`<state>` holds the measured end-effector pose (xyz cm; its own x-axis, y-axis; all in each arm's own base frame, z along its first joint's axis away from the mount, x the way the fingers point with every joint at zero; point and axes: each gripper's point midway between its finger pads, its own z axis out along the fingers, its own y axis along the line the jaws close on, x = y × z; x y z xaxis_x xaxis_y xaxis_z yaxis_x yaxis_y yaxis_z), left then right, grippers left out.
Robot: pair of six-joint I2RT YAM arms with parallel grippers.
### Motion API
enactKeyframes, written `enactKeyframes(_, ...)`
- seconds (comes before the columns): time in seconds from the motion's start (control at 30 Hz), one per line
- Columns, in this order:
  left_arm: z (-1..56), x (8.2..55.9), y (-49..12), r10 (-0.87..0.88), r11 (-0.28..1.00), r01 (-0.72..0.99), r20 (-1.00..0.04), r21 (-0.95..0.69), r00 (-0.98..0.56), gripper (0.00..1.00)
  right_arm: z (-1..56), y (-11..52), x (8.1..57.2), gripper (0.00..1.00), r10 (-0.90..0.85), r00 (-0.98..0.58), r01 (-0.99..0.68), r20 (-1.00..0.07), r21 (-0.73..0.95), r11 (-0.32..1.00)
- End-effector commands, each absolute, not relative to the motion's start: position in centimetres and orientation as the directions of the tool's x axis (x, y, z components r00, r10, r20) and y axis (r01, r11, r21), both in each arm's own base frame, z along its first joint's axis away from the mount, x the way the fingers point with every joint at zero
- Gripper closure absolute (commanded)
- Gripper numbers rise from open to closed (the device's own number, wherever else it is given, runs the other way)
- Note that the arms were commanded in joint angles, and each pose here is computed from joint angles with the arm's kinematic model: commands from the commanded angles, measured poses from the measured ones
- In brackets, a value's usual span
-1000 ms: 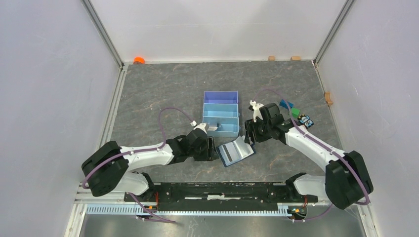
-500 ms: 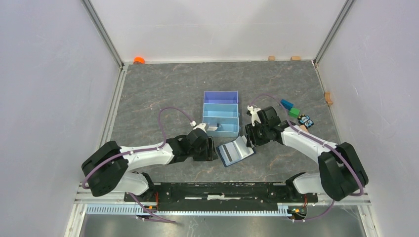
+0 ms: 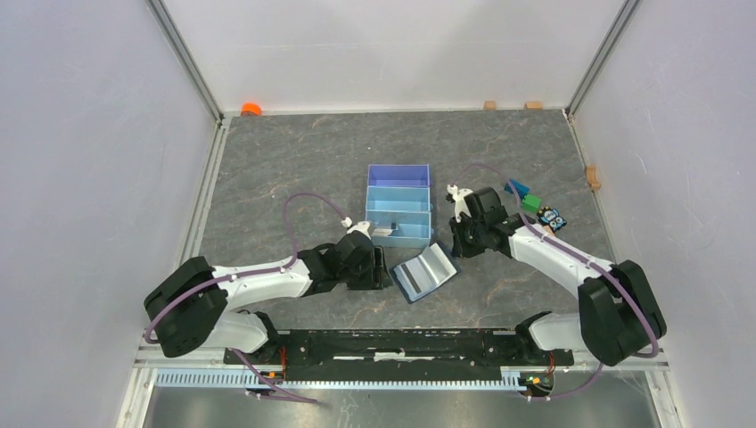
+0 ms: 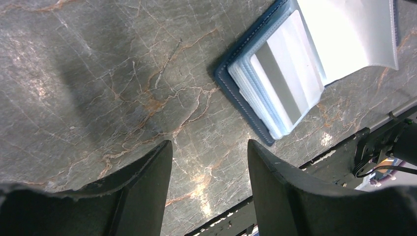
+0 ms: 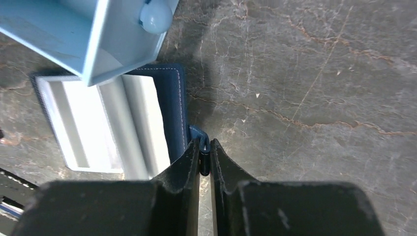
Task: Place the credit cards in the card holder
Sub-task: Close the card holder at the center of the board.
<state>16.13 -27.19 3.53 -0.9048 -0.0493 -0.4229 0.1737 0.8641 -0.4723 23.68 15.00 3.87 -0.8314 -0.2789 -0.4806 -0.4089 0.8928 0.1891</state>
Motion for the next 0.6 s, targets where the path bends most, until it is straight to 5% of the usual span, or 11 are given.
enactKeyframes(0.0, 5.2, 17.3, -27.8, -0.043, 0.849, 0.223, -0.482, -0.480, -0.875, 0.35, 8.3, 15.3, 25.5, 0.88, -0.251, -0.775, -0.413, -0.580, 0.164, 0.896)
enactKeyframes(0.27, 5.3, 17.7, -28.7, -0.031, 0.832, 0.246, -0.484, -0.497, -0.875, 0.36, 12.1, 16.8, 24.3, 0.89, -0.272, -0.726, -0.484, -0.632, 0.189, 0.854)
enactKeyframes(0.57, 5.2, 17.1, -29.2, -0.032, 0.806, 0.250, -0.460, -0.537, -0.887, 0.36, 9.9, 22.2, 19.5, 0.89, -0.327, -0.743, -0.566, -0.583, 0.287, 0.773)
